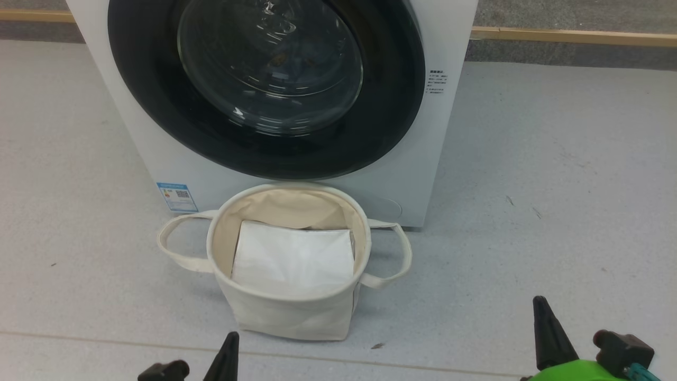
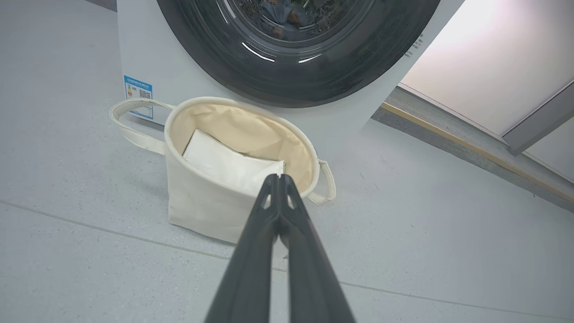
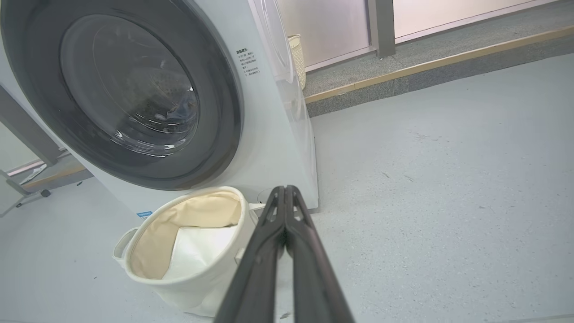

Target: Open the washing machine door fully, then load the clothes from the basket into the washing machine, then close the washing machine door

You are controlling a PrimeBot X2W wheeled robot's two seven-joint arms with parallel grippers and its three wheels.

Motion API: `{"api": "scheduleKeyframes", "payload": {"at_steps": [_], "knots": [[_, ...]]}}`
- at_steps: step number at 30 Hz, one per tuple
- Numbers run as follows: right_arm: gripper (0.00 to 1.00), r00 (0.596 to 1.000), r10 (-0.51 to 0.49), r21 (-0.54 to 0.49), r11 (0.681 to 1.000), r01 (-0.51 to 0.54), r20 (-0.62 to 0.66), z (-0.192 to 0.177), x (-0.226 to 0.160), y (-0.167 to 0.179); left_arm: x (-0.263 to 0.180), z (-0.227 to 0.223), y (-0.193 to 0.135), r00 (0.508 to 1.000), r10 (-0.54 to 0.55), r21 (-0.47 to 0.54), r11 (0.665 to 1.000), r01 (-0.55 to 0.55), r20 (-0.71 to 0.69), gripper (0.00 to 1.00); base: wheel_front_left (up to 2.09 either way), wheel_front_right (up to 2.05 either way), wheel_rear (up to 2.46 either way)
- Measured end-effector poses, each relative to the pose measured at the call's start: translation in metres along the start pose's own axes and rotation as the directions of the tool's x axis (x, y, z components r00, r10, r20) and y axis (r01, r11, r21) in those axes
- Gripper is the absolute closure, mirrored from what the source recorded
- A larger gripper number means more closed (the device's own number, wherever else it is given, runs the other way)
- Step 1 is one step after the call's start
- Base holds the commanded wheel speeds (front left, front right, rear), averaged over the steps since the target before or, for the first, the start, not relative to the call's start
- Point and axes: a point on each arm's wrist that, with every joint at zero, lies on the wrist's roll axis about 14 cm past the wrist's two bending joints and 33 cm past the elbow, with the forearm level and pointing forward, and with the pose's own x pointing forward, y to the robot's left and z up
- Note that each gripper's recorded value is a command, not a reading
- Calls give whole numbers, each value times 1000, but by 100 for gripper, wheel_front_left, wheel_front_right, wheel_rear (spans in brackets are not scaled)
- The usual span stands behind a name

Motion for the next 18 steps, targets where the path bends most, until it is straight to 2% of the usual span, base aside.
{"api": "scheduleKeyframes", "payload": {"at_steps": [18], "knots": [[100, 998, -55, 202, 978, 55, -7, 2, 2, -11, 3, 7, 7, 1000, 30, -199, 980, -30, -2, 100, 0, 0, 0]]}}
